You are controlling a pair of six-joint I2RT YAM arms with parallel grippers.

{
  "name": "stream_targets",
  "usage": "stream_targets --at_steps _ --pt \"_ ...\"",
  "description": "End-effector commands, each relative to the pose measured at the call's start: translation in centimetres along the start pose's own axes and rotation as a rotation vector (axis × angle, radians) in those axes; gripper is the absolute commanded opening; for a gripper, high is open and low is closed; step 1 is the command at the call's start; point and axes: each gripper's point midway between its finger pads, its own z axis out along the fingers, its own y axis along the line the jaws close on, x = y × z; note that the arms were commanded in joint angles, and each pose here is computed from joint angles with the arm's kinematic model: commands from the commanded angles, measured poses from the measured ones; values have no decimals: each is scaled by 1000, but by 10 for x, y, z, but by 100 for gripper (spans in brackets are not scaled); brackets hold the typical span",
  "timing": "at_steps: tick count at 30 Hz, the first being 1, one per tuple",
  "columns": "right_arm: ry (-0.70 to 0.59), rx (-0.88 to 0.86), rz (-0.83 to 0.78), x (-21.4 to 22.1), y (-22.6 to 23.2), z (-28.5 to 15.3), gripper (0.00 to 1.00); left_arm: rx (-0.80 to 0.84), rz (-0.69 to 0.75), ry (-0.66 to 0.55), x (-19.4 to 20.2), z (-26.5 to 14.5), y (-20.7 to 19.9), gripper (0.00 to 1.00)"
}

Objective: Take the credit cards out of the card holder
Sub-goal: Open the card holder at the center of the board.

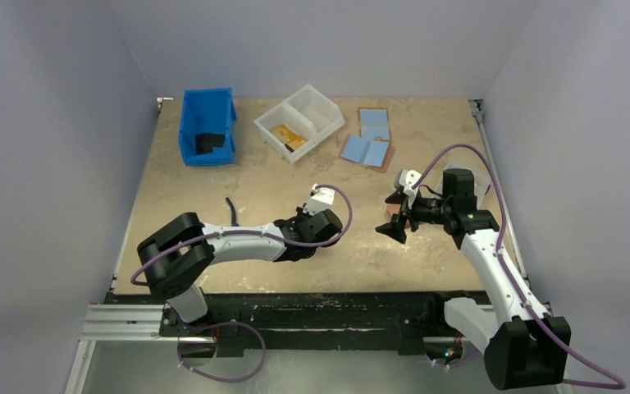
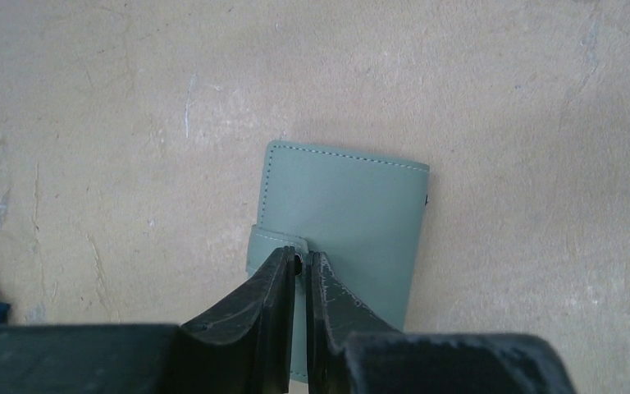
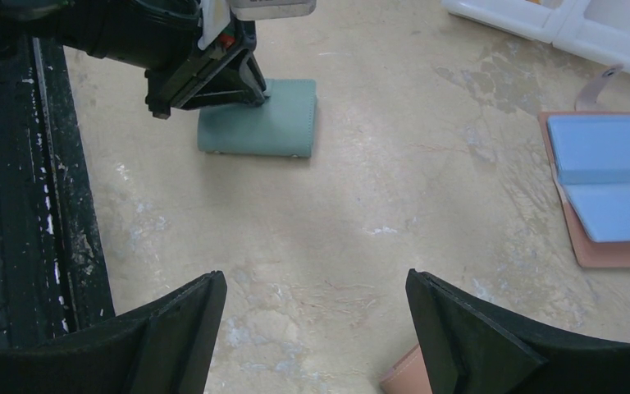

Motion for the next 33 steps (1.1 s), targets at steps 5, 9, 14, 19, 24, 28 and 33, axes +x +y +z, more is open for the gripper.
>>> stream_targets --at_steps 5,9,14,19,24,28,33 --pt "-25 -27 -40 -16 0 1 90 168 -74 -14 -7 -21 -12 0" --pt "-31 -48 -35 -16 4 4 90 203 -121 -29 -9 -26 -14 0" --pt "-51 -111 7 -20 15 12 90 229 -173 -71 -22 -32 -16 0" --pt "-74 -166 82 -24 22 20 90 281 -228 -117 -38 -37 -26 0" --pt "-95 -178 176 -27 21 28 88 306 -259 -142 -46 -39 -30 0" --pt "-108 -184 246 -27 19 33 88 332 -283 -169 -54 -43 -34 0" --pt "-114 -191 306 -26 17 38 87 371 -307 -197 -63 -47 -40 0"
